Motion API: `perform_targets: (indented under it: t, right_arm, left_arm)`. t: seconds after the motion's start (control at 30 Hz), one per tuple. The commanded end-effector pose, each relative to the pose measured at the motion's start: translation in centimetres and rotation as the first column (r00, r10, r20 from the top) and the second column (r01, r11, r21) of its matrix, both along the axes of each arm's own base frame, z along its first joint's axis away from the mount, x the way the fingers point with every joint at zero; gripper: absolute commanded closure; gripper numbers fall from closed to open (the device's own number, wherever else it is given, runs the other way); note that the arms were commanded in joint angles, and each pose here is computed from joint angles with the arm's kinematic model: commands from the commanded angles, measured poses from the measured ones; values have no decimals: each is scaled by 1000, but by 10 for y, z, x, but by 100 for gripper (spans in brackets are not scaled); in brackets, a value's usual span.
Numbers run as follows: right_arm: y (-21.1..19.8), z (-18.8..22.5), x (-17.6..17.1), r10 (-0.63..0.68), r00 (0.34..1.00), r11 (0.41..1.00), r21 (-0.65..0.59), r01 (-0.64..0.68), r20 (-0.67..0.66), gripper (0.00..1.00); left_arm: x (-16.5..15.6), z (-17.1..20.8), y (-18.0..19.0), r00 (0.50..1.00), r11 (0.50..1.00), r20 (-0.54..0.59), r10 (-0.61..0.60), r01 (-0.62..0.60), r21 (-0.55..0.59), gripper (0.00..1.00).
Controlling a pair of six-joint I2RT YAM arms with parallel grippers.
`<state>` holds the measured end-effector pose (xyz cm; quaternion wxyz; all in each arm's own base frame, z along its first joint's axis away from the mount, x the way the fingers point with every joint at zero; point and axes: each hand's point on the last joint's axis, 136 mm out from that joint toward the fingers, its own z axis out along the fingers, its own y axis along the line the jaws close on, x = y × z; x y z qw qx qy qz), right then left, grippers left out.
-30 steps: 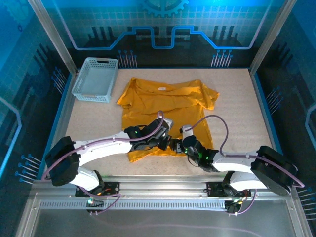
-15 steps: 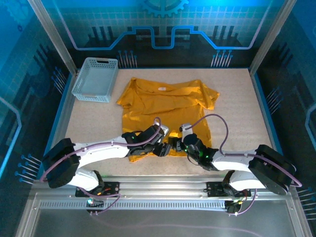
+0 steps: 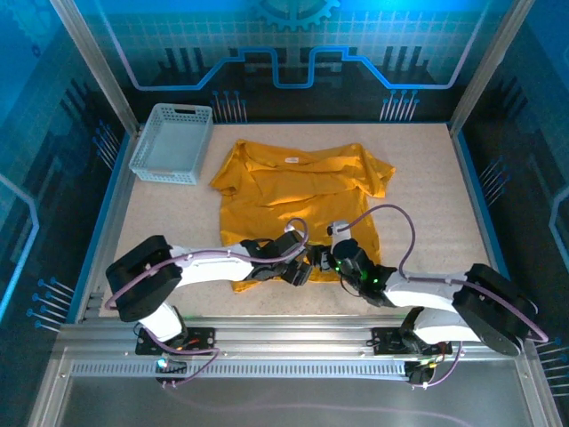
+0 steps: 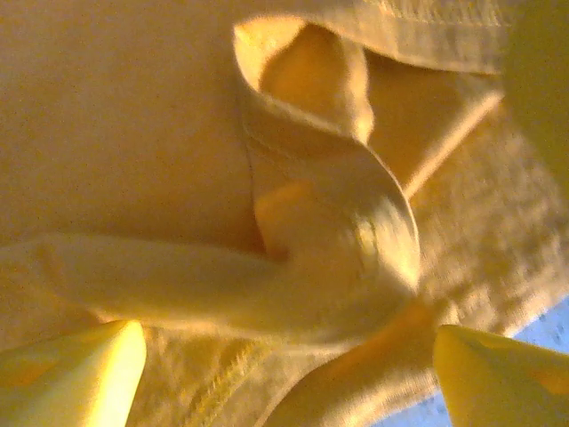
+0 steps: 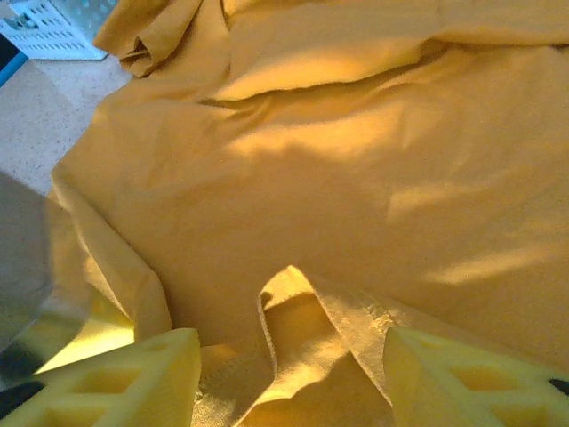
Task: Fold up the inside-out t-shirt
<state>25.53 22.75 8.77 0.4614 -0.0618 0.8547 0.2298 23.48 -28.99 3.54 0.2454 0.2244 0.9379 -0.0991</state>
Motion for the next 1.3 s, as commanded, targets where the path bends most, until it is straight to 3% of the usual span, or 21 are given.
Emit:
perform_targets:
  t: [0.0, 0.13, 0.37, 0.57, 0.97, 1.27]
  right_arm:
    - [-5, 28, 2, -30, 998, 996, 80, 26, 49, 41]
    - [-17, 32, -6, -33, 998, 996, 80, 29, 52, 40]
    - [-31, 25, -22, -17, 1000, 997, 80, 15, 26, 29]
    - [-29, 21, -31, 24, 1000, 995, 98, -25, 10, 27]
    - [41, 26, -55, 291, 954, 954, 58, -296, 71, 34]
    - [59, 15, -29, 212, 970, 977, -18, -211, 118, 39]
  left_arm:
    - [21, 7, -5, 997, 999, 68, 32, -34, 31, 16]
    - [32, 9, -2, 991, 995, 110, 76, -82, 53, 30]
    - [39, 19, -2, 985, 994, 151, 81, -91, 61, 67]
    - [38, 38, -5, 984, 996, 158, 85, -86, 0, 100]
    - [32, 126, -3, 965, 978, 234, 115, -68, -199, 100]
    - [29, 166, -2, 957, 965, 268, 107, -35, -260, 100]
